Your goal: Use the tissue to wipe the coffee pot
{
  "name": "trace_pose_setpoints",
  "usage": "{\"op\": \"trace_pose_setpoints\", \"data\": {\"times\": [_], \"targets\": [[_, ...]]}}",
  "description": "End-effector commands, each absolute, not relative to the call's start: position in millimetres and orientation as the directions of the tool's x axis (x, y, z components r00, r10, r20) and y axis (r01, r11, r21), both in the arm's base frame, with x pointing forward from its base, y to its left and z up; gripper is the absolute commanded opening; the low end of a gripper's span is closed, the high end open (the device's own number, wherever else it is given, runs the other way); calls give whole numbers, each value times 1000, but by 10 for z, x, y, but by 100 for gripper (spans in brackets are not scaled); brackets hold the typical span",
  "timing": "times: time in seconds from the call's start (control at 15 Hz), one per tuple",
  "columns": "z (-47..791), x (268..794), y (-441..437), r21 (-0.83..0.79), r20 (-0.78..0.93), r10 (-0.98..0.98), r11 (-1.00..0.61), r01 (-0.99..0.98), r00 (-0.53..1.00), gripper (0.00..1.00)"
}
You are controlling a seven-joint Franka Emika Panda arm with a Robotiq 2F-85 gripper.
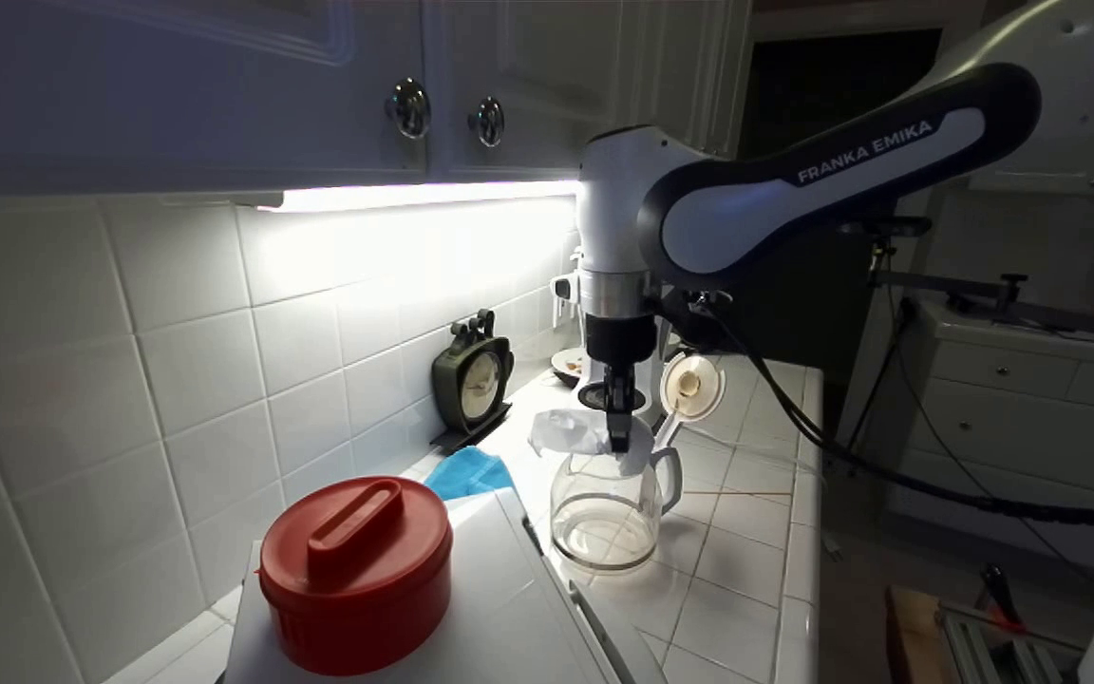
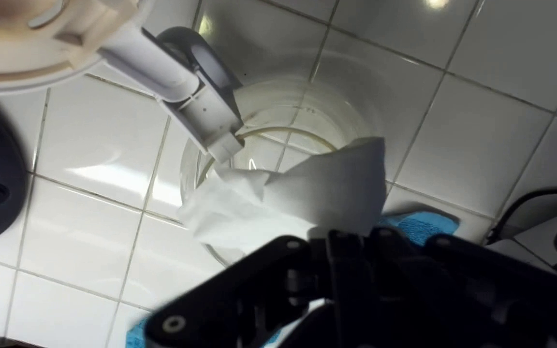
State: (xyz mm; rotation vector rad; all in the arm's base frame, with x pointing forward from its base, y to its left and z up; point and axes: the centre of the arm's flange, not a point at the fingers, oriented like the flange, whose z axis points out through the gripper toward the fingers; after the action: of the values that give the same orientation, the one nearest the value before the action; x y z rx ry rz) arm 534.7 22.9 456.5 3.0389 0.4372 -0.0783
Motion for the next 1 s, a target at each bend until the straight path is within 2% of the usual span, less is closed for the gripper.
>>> {"op": "trace_pose_setpoints", "data": {"times": [0.0,0.6,0.93], "targets": [[4804,5194,417,25,-73,332,-942,335,940,0],[4752,5023,911,-103,-133,466,-884,455,875,0],[4663,4975,1092,-86,-140,502,-865,494,854,0]]}}
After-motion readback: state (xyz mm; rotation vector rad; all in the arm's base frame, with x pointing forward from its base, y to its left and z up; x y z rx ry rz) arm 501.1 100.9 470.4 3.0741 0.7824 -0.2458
